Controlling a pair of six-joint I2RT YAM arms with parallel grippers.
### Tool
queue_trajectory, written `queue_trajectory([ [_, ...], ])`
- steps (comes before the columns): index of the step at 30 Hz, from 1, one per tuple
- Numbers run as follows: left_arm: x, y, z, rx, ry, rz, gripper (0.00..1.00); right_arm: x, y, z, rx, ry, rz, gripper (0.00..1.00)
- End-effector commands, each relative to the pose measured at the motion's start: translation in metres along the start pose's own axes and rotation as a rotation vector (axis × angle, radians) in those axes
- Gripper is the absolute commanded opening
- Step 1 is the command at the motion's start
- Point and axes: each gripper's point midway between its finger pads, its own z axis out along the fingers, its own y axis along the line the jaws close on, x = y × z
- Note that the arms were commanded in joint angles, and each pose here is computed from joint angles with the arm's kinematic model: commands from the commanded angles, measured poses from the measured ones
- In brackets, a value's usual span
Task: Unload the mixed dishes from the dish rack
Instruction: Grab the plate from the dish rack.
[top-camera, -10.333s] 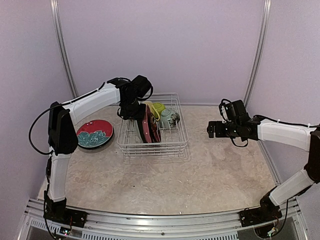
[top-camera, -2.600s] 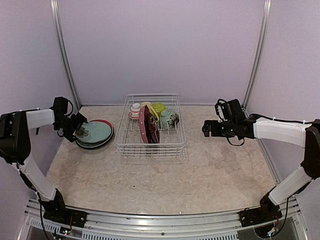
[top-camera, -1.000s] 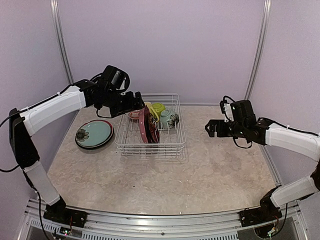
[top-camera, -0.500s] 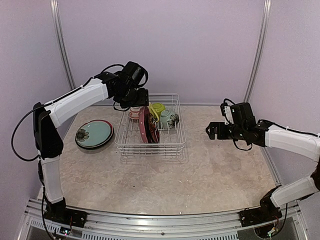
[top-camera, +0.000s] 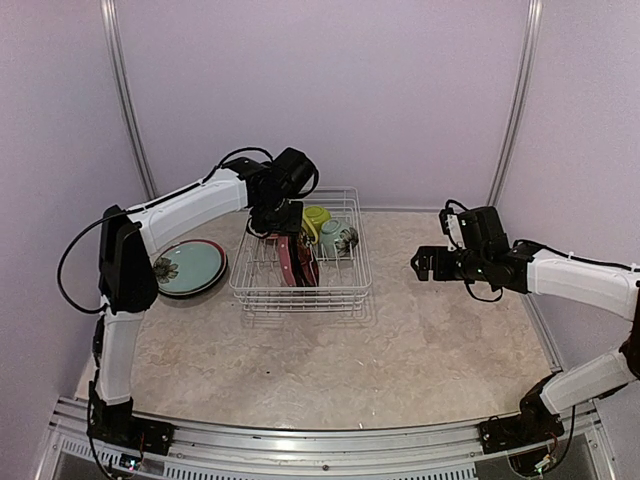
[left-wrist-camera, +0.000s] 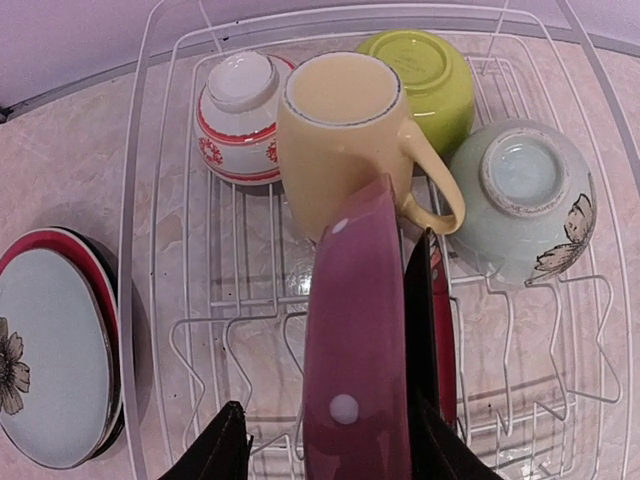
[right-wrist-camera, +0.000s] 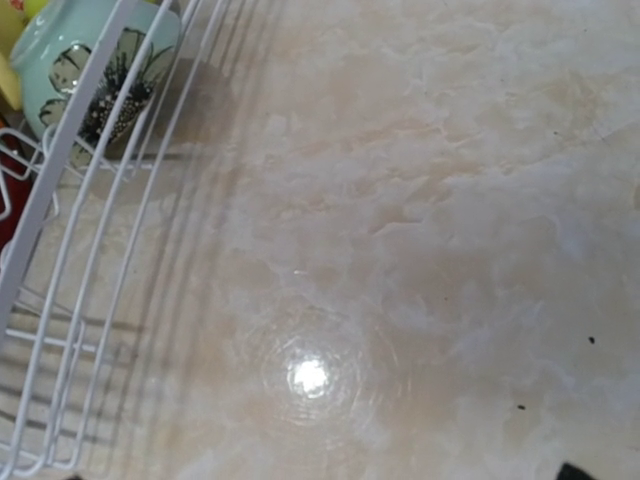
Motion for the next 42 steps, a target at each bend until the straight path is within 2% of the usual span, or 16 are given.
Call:
queue_trajectory([
  [1,0.001,0.001,0.003,-0.030,0.007,0.021,0.49,0.004,0.003,0.003,0.000,0.010,-0.004,1.00],
  [7,0.004,-0.001,0.008,-0.039,0.026,0.020,0.44,0.005,0.002,0.003,0.001,0.009,-0.002,1.00],
  [14,0.008,-0.005,0.014,-0.047,0.050,0.030,0.42,0.007,0.002,0.004,0.000,0.009,-0.002,1.00],
  [34,0.008,-0.007,0.009,-0.107,0.048,0.069,0.14,0.007,0.004,0.004,-0.011,0.006,0.005,1.00],
  [42,-0.002,-0.005,-0.011,-0.154,-0.004,0.089,0.05,0.005,0.005,0.003,-0.016,0.001,0.006,1.00],
])
